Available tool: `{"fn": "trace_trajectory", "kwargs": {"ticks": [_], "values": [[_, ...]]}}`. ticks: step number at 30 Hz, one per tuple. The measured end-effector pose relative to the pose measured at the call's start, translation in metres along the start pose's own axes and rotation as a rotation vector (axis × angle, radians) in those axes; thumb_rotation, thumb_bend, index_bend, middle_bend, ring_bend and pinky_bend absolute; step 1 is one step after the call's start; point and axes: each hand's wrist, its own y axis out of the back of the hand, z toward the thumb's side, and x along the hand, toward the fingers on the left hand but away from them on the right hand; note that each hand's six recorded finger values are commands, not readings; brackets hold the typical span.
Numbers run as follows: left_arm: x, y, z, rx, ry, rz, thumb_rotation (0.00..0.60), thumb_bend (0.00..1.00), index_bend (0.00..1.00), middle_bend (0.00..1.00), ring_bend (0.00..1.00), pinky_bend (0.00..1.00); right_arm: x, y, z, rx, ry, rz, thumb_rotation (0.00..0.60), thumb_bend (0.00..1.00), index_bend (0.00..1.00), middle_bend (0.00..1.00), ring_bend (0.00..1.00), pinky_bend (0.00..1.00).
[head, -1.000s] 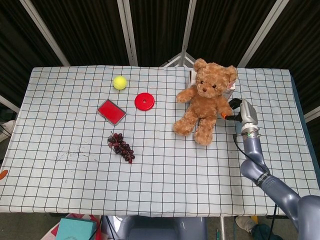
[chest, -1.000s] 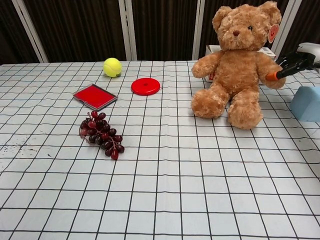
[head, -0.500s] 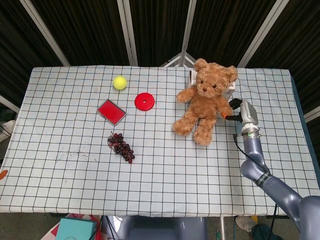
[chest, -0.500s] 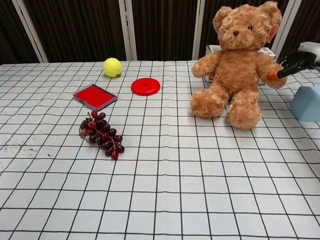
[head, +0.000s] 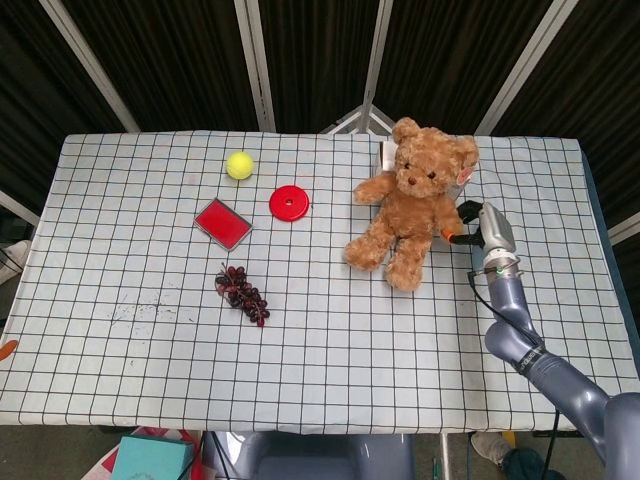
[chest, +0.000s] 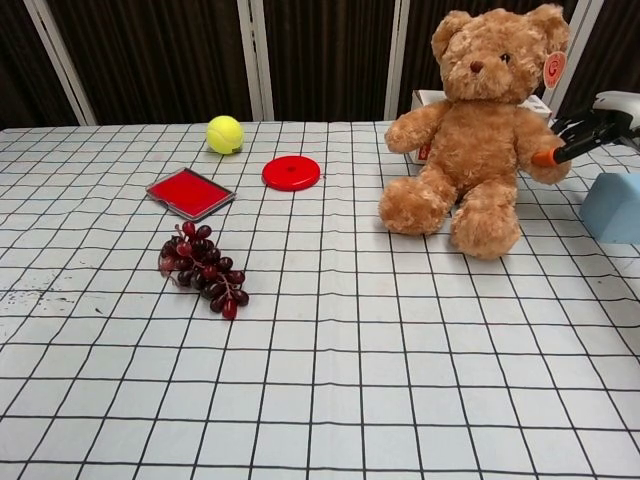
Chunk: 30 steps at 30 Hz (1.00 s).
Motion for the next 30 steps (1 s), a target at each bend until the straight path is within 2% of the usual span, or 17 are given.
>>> {"fn": "trace_trajectory", "kwargs": {"ticks": [3,5,6,9,15,21,25,30], "values": [[0.000,0.000,-0.001,-0.002,0.004,-0.001,0.600,0.20,0.24,0.07,0.02,0.19,0.001,-0.002,0.000,0.002,0.005,0.017,0.600,0.23,0.12,0.27,0.19,0.00],[0.000,0.001,-0.002,-0.004,0.006,0.001,0.600,0.20,0.24,0.07,0.02,0.19,0.002,-0.005,-0.002,0.014,0.002,0.043,0.600,0.18,0.03,0.16,0.10,0.00],[0.000,0.001,-0.002,-0.004,0.006,0.001,0.600,0.20,0.24,0.07,0.02,0.19,0.002,-0.005,-0.003,0.019,0.000,0.055,0.600,0.16,0.00,0.10,0.05,0.00],[0.000,0.001,-0.002,-0.004,0.005,0.000,0.600,0.20,0.24,0.07,0.02,0.19,0.004,-0.003,-0.003,0.021,0.003,0.070,0.600,0.14,0.00,0.03,0.00,0.00],[0.000,0.001,-0.002,-0.005,0.004,-0.001,0.600,0.20,0.24,0.07,0.02,0.19,0.010,0.009,-0.001,-0.016,0.022,0.042,0.600,0.14,0.00,0.02,0.00,0.00],[0.000,0.001,-0.001,-0.008,-0.003,-0.003,0.600,0.20,0.24,0.07,0.02,0.19,0.027,0.035,-0.006,-0.026,0.047,0.005,0.600,0.14,0.00,0.02,0.00,0.00],[0.000,0.001,0.000,-0.013,-0.011,-0.006,0.600,0.20,0.24,0.07,0.02,0.19,0.055,0.057,-0.022,0.007,0.057,-0.036,0.600,0.14,0.00,0.02,0.01,0.00],[-0.002,0.002,0.002,-0.018,-0.023,-0.006,0.600,0.20,0.24,0.07,0.02,0.19,0.103,0.074,-0.045,0.082,0.063,-0.083,0.600,0.14,0.02,0.13,0.13,0.00]]}}
